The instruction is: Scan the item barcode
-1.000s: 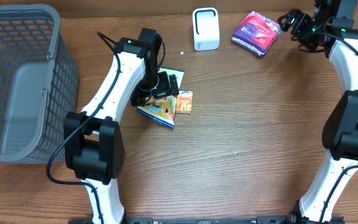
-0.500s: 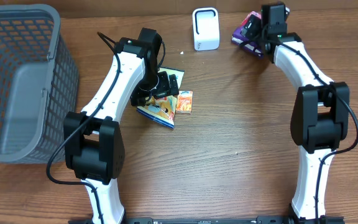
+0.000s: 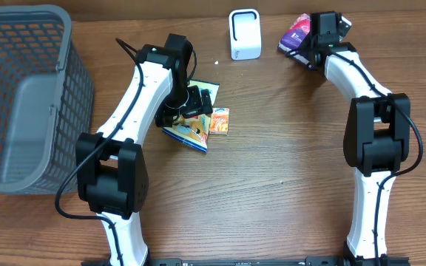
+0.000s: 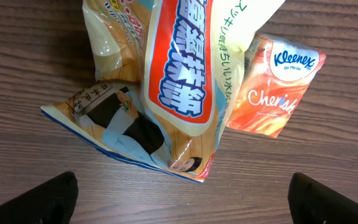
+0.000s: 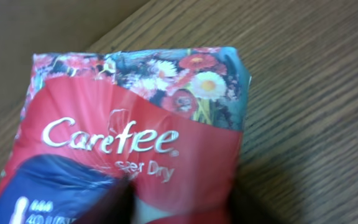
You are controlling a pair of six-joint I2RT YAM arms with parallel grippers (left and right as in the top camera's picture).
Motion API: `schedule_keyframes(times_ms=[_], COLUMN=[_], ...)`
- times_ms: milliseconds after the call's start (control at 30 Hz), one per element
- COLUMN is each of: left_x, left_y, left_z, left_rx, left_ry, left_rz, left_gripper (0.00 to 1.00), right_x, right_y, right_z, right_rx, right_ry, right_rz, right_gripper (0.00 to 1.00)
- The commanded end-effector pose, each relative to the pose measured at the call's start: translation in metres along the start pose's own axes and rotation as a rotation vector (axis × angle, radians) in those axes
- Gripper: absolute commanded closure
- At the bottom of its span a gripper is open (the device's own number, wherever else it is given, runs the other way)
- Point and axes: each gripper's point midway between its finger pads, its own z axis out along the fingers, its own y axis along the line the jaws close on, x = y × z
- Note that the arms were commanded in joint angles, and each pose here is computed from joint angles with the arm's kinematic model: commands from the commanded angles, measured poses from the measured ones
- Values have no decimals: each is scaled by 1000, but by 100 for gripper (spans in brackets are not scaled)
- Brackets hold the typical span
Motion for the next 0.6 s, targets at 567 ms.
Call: schedule_keyframes(times_ms=[567], left_x=[0], left_y=[-4], left_z=[-2], left_rx=[15], left_ry=[-1], left_rz=[-6], left_gripper=[0], right_x=[-96], right_y=[49], right_z=[-132], right_rx=[-506], right_ry=[48], right_rz=[76], right_gripper=[96])
